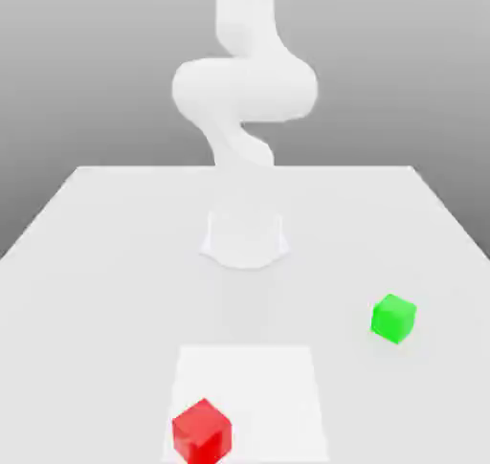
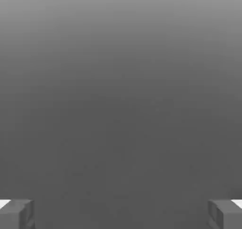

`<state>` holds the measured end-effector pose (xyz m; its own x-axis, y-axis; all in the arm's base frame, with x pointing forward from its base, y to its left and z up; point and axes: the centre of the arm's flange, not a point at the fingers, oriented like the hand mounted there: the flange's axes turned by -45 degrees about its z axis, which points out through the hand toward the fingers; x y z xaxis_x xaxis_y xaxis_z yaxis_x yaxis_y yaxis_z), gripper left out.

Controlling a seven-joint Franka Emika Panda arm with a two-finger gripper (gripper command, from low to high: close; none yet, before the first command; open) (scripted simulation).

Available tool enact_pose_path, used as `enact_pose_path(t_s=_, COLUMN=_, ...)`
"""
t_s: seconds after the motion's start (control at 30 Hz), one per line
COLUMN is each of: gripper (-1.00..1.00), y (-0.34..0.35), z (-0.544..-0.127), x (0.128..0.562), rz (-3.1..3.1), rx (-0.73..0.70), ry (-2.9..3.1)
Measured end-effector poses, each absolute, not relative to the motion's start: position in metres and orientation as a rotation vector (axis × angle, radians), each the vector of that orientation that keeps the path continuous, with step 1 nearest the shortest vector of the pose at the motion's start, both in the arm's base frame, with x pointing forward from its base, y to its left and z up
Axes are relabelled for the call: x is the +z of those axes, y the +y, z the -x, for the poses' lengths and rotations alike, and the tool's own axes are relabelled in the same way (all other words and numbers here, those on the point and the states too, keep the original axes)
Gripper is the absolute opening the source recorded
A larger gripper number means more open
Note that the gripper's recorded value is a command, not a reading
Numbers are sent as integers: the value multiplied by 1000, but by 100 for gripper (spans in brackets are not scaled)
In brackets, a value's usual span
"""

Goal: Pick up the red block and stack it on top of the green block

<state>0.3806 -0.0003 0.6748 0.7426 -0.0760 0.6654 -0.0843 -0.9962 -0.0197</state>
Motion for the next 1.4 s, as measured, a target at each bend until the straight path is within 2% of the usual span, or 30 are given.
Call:
enact_pose_path(t_s=0.2, gripper=0, y=-11, z=-449, x=575, rz=-2953, rx=850, ry=-404)
enact_pose_path(t_s=0.43, gripper=0, y=-31, z=-494, x=447, rz=-2955, rx=556, ry=-698)
enact_pose_path(t_s=0.63, gripper=0, y=-49, z=-503, x=335, rz=-2932, rx=305, ry=-956)
enact_pose_path(t_s=0.83, gripper=0, y=-51, z=-489, x=229, rz=-2895, rx=50, ry=-1201)
enact_pose_path(t_s=1.0, gripper=0, y=-51, z=-485, x=159, rz=-2883, rx=2, ry=-1250)
enact_pose_path(t_s=1.03, gripper=-100, y=-51, z=-485, x=150, rz=-2883, rx=1, ry=-1250)
enact_pose_path(t_s=1.23, gripper=-100, y=-51, z=-484, x=145, rz=-2884, rx=3, ry=-1250)
enact_pose_path(t_s=1.4, gripper=-100, y=-51, z=-485, x=194, rz=-2883, rx=4, ry=-1252)
